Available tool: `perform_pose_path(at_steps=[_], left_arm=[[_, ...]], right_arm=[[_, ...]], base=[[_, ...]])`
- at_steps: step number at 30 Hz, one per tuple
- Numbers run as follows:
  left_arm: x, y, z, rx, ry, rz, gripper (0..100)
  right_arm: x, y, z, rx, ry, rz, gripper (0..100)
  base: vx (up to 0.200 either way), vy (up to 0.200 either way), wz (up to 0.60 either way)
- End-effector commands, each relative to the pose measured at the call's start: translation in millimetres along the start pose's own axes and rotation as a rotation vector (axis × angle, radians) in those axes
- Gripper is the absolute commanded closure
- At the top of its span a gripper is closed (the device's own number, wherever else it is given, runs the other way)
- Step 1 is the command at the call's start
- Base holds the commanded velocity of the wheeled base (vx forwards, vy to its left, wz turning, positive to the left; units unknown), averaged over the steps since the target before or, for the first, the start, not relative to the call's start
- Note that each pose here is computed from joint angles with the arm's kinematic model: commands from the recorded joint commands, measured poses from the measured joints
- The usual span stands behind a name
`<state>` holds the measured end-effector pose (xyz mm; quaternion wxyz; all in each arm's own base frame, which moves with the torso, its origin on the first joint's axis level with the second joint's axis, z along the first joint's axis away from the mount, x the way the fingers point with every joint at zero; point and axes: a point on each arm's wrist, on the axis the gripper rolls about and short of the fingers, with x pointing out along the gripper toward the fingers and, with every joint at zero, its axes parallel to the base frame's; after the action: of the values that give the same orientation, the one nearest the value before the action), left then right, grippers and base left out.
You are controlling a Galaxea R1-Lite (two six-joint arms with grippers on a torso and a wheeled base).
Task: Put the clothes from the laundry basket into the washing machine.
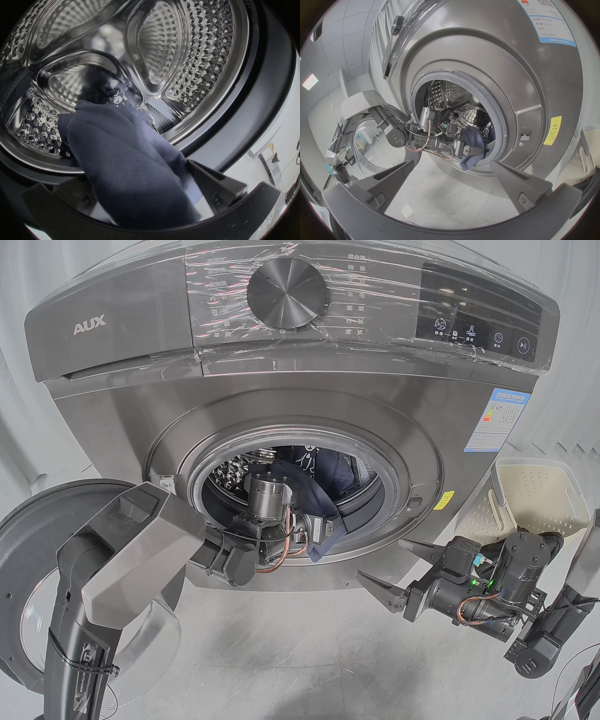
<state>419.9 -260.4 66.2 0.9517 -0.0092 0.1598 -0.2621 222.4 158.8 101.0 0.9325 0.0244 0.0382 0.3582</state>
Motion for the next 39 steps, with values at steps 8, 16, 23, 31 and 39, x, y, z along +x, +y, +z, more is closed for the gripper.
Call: perform_pose_path(at_steps=[8, 16, 23, 31, 39], left_arm=[[11.9, 0.8, 13.3, -0.019, -0.072, -0.004, 100], [32.8, 13.5, 47.3, -0.101, -0.278, 0.083, 100], [47.4, 26.1, 44.6, -0.117, -0.336, 0.131, 100], [47.2, 30.4, 45.4, -0.123, -0.348, 0.139, 100], [49.4, 25.0, 40.5, -0.135, -0.328, 0.132, 0]], right_arm=[[1.1, 0.1, 0.5, -0.001, -0.004, 0.001, 0], [1.4, 0.5, 0.8, -0.001, -0.005, 0.003, 0], [1.6, 0.9, 0.3, -0.001, -0.003, 0.006, 0], [2.1, 1.1, -1.6, 0.002, 0.004, 0.005, 0], [1.8, 1.1, -1.9, 0.002, 0.006, 0.005, 0]], base=[[0.000, 0.000, 0.00], [0.000, 0.000, 0.00], [0.000, 0.000, 0.00], [0.000, 0.000, 0.00], [0.000, 0.000, 0.00]])
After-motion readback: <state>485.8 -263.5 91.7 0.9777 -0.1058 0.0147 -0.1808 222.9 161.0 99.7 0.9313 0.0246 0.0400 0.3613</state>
